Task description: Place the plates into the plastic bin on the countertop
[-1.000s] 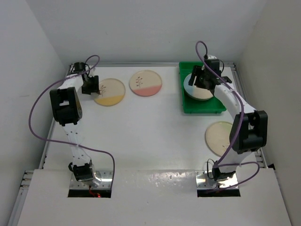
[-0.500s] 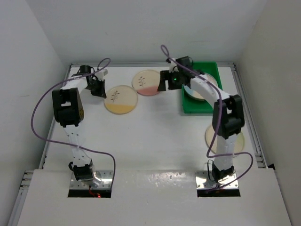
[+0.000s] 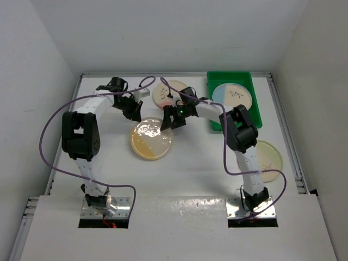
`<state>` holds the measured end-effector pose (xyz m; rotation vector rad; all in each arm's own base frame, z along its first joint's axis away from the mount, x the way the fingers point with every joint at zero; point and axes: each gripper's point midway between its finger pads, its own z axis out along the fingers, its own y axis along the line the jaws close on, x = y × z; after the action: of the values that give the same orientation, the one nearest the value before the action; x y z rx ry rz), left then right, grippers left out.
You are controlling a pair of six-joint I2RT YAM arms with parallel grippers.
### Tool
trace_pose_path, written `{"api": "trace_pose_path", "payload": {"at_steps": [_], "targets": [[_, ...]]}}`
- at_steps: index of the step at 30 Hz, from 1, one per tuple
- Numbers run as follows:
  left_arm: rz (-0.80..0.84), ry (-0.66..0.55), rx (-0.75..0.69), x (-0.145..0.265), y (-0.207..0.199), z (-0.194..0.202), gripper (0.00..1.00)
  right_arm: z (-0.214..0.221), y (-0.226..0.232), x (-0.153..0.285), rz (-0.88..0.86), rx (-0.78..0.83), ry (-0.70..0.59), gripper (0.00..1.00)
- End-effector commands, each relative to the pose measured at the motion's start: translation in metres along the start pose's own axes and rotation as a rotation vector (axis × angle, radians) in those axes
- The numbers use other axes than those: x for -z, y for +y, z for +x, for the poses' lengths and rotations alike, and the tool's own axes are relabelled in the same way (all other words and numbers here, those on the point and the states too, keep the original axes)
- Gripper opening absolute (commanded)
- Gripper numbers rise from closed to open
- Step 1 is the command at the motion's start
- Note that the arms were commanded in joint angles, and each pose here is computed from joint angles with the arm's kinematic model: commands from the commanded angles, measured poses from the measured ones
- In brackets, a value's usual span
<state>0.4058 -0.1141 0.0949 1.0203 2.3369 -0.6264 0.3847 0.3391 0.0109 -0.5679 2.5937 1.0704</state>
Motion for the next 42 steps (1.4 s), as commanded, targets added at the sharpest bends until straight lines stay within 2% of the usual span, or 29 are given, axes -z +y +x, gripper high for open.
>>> {"api": "trace_pose_path", "payload": {"at_steps": [1, 2, 4, 5, 7, 8, 11, 13, 14, 15, 17, 18, 19, 21, 23, 24, 25, 26, 28, 29, 31, 32, 34, 35, 39, 42], "targets": [[0.067, -0.045, 0.004, -0.001, -0.018, -0.004, 0.0, 0.006, 0.009, -0.011, -0.117, -0.041, -0.014, 0.7], [0.049, -0.053, -0.008, -0.002, -0.013, -0.007, 0.0, 0.009, 0.01, -0.013, -0.144, -0.054, -0.006, 0.53], [0.027, -0.06, 0.001, -0.002, -0.009, -0.009, 0.0, 0.021, 0.023, -0.012, -0.246, -0.106, 0.023, 0.35], [0.015, -0.062, 0.009, -0.002, -0.006, -0.01, 0.0, 0.022, 0.029, -0.008, -0.274, -0.118, 0.018, 0.23], [0.008, -0.073, 0.011, -0.003, -0.005, -0.013, 0.0, 0.018, 0.039, 0.008, -0.36, -0.187, -0.047, 0.1], [0.008, -0.073, 0.011, -0.003, -0.005, -0.013, 0.0, 0.008, 0.042, 0.014, -0.384, -0.15, -0.103, 0.0], [0.0, -0.067, 0.022, -0.005, -0.002, -0.011, 0.0, 0.004, 0.037, 0.036, -0.389, -0.185, -0.155, 0.0], [-0.032, -0.081, 0.057, 0.002, 0.006, -0.019, 0.02, -0.018, 0.037, 0.065, -0.402, -0.179, -0.231, 0.0], [-0.053, -0.087, 0.073, 0.007, 0.012, -0.021, 0.26, -0.024, 0.035, 0.074, -0.407, -0.183, -0.257, 0.0], [-0.062, -0.102, 0.072, 0.01, 0.014, -0.028, 0.35, -0.04, 0.039, 0.099, -0.426, -0.23, -0.304, 0.0], [-0.078, -0.128, 0.104, 0.019, 0.022, -0.034, 0.46, -0.061, 0.034, 0.129, -0.461, -0.192, -0.427, 0.0], [-0.074, -0.141, 0.105, 0.022, 0.022, -0.039, 0.48, -0.073, 0.032, 0.153, -0.484, -0.255, -0.473, 0.0], [-0.086, -0.162, 0.098, 0.027, 0.024, -0.049, 0.49, -0.089, 0.028, 0.18, -0.496, -0.197, -0.568, 0.0], [-0.121, -0.171, 0.114, 0.034, 0.03, -0.057, 0.52, -0.103, 0.013, 0.214, -0.477, -0.215, -0.666, 0.0], [-0.176, -0.169, 0.15, 0.034, 0.045, -0.062, 0.54, -0.116, -0.014, 0.255, -0.402, -0.229, -0.798, 0.0], [-0.2, -0.175, 0.164, 0.033, 0.051, -0.065, 0.54, -0.116, -0.03, 0.259, -0.35, -0.283, -0.836, 0.0], [-0.226, -0.187, 0.201, 0.03, 0.061, -0.07, 0.54, -0.115, -0.064, 0.286, -0.237, -0.325, -0.926, 0.0], [-0.245, -0.181, 0.228, 0.029, 0.067, -0.07, 0.54, -0.106, -0.083, 0.284, -0.18, -0.401, -0.924, 0.0], [-0.315, -0.197, 0.263, 0.027, 0.083, -0.082, 0.56, -0.103, -0.114, 0.308, -0.047, -0.484, -1.016, 0.0], [-0.322, -0.182, 0.319, 0.014, 0.088, -0.079, 0.56, -0.088, -0.147, 0.311, 0.064, -0.603, -1.04, 0.0], [-0.348, -0.202, 0.34, 0.012, 0.098, -0.093, 0.56, -0.079, -0.161, 0.327, 0.125, -0.638, -1.079, 0.0], [-0.341, -0.186, 0.362, -0.003, 0.099, -0.091, 0.59, -0.07, -0.175, 0.331, 0.176, -0.68, -1.096, 0.0], [-0.343, -0.186, 0.361, -0.013, 0.099, -0.098, 0.6, -0.064, -0.182, 0.34, 0.21, -0.691, -1.112, 0.0], [-0.344, -0.194, 0.351, -0.018, 0.095, -0.109, 0.67, -0.059, -0.19, 0.348, 0.236, -0.705, -1.123, 0.0], [-0.342, -0.207, 0.322, -0.045, 0.093, -0.122, 0.75, -0.039, -0.204, 0.347, 0.271, -0.763, -1.106, 0.0], [-0.345, -0.208, 0.33, -0.069, 0.095, -0.124, 0.75, -0.026, -0.211, 0.34, 0.293, -0.785, -1.075, 0.0]]}}
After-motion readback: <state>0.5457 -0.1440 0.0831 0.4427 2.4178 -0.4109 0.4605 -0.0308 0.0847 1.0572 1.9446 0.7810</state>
